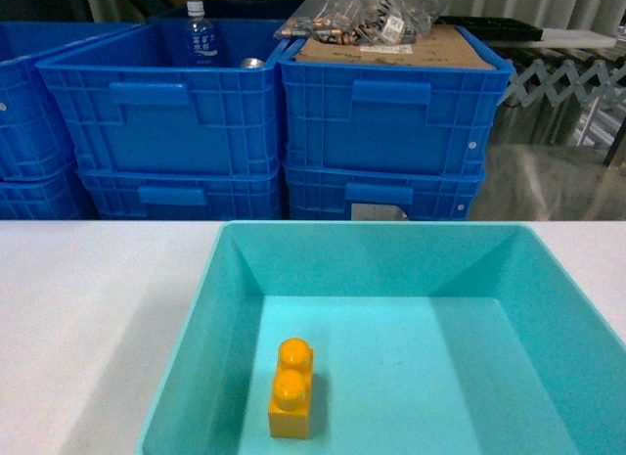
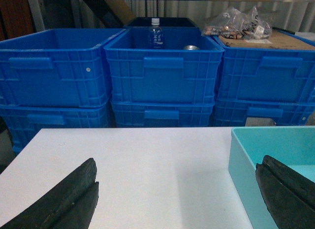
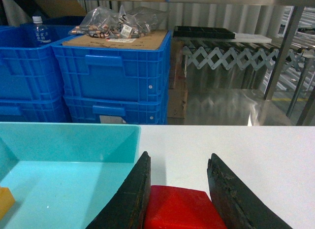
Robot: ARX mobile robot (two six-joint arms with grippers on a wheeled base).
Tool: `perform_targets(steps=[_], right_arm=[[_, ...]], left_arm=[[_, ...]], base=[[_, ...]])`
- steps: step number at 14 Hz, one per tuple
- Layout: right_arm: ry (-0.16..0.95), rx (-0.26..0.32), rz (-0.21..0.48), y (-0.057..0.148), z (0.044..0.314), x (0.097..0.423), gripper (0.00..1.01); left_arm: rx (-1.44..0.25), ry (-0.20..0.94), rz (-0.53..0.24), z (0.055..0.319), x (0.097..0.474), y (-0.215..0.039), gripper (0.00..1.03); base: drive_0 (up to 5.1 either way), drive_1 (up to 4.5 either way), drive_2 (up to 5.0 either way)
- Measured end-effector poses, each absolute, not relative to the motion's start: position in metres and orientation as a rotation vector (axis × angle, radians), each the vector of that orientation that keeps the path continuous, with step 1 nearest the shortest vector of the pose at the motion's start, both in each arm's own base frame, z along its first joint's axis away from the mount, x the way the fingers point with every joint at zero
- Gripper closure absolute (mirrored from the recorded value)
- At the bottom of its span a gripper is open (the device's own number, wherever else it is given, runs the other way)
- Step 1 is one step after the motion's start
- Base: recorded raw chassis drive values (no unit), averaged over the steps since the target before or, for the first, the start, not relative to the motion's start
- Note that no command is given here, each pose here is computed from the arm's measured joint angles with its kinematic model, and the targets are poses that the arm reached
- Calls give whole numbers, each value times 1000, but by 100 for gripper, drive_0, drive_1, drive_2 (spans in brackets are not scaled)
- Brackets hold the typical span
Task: Pick red block from blue box to shelf
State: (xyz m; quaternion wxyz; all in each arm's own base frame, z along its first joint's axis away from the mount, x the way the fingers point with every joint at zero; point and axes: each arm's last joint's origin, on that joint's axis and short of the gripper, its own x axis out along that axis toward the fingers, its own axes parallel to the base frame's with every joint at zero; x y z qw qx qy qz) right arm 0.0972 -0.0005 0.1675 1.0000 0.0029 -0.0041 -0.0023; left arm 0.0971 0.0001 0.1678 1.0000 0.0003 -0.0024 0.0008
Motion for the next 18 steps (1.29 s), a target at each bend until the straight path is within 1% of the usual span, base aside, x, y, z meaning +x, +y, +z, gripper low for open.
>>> perform_targets(steps=[12, 18], right_arm=[[-4, 6, -3, 0, 167, 97, 73], [-4, 6, -1, 0, 167, 97, 73]], left_arm=[[1, -5, 2, 168, 97, 0, 5], [1, -5, -4, 168, 97, 0, 5]], base=[[0, 0, 0], [-128, -128, -128]])
